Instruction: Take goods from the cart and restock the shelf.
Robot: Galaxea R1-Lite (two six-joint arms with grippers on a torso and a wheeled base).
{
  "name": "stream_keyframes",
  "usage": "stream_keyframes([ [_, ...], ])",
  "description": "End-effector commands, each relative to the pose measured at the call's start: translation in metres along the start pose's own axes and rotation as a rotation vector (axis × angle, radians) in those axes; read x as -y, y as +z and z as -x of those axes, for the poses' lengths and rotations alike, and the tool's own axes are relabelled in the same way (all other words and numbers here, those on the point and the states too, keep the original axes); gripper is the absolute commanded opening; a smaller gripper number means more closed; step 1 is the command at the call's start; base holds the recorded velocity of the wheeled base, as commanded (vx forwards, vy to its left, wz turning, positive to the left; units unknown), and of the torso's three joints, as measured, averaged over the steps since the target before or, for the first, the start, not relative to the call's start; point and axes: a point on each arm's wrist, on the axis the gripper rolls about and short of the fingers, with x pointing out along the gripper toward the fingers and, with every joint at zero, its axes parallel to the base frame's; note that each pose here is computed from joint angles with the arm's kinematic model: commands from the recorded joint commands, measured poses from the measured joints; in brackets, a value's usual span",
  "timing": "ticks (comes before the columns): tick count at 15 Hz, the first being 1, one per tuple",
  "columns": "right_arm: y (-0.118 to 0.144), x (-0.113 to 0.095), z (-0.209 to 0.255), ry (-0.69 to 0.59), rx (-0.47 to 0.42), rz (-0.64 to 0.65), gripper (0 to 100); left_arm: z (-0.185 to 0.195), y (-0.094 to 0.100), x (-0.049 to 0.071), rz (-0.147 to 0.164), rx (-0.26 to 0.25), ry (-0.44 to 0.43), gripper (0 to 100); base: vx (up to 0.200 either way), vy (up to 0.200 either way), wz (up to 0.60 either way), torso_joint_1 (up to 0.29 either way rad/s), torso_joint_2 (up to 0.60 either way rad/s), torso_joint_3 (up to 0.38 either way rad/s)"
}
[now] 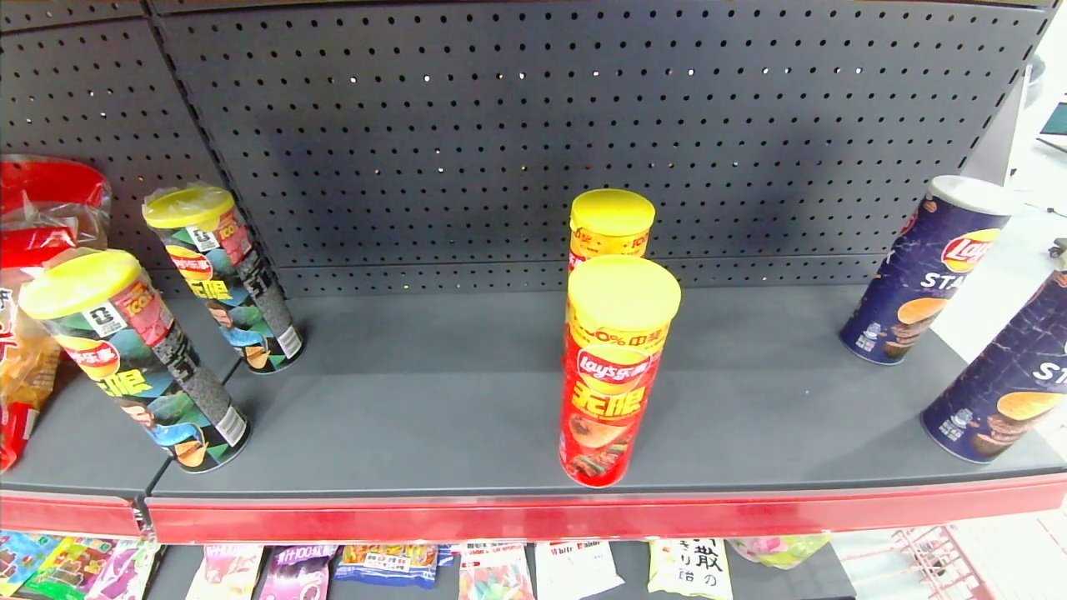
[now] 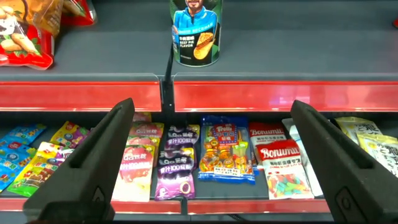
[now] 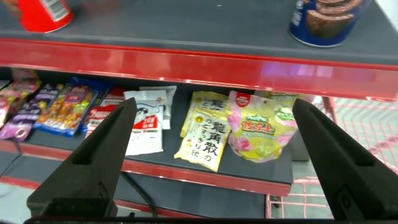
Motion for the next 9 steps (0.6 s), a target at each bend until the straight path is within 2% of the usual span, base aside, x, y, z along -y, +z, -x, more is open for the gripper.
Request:
stream_keyframes([
  [1, 0.0000, -0.0003, 0.0000, -0.027, 0.002, -0.008, 100, -0.0001, 0.0000, 0.0000, 0.000, -0.001, 0.001, 100, 0.000, 0.000, 0.00, 0.000, 0.00, 0.000],
  [9, 0.0000, -0.0004, 0.0000, -0.033, 0.002, -0.008, 100, -0.0001, 0.0000, 0.0000, 0.000, -0.001, 0.001, 100, 0.000, 0.000, 0.00, 0.000, 0.00, 0.000],
])
